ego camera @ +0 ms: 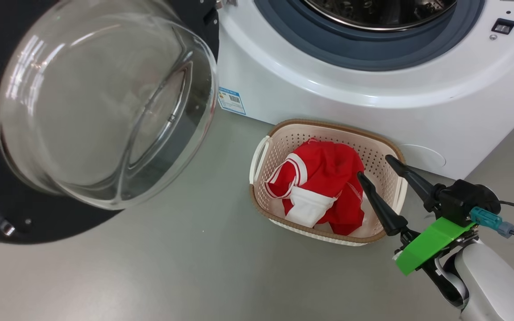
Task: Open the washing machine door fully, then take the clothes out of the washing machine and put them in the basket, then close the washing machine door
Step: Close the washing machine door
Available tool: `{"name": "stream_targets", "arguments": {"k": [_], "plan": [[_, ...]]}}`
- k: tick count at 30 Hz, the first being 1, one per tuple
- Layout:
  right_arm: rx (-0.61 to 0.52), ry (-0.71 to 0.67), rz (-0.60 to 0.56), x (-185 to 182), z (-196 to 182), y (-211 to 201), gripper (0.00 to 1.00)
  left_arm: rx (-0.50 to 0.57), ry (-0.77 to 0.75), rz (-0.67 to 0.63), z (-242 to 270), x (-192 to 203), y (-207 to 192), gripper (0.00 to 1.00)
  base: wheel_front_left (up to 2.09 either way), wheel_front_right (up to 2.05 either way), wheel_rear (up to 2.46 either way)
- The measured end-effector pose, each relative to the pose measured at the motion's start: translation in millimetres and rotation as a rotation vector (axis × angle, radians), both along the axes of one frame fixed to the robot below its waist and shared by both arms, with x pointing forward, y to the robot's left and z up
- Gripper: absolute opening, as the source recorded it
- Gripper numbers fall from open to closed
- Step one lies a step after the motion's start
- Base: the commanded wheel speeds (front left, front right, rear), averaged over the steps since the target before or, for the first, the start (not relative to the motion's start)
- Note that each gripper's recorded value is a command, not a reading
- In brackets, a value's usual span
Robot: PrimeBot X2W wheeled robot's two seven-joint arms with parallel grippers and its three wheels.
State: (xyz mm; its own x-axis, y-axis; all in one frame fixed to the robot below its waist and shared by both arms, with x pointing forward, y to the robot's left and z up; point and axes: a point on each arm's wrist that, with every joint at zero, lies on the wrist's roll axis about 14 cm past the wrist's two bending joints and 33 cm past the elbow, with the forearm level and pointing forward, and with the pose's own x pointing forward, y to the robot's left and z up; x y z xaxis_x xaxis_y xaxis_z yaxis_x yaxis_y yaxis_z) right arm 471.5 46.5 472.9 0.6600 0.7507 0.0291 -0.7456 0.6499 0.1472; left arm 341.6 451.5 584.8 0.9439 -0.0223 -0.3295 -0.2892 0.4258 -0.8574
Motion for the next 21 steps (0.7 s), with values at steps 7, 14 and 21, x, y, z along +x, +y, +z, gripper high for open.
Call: {"name": "stream_targets", "arguments": {"k": [7, 14, 21], "plan": [[0.003, -0.014, -0.004, -3, 8, 0, 1.00, 0.000, 0.013, -0.145, -1, -10, -28, 0.00, 0.00, 0.00, 0.00], [0.005, -0.014, -0.023, -11, 12, -7, 1.00, 0.005, -0.005, -0.338, 3, -24, -69, 0.00, 0.00, 0.00, 0.00], [0.008, -0.019, -0.061, -15, 18, -20, 1.00, 0.021, -0.025, -0.517, 4, -32, -111, 0.00, 0.00, 0.00, 0.00]]}}
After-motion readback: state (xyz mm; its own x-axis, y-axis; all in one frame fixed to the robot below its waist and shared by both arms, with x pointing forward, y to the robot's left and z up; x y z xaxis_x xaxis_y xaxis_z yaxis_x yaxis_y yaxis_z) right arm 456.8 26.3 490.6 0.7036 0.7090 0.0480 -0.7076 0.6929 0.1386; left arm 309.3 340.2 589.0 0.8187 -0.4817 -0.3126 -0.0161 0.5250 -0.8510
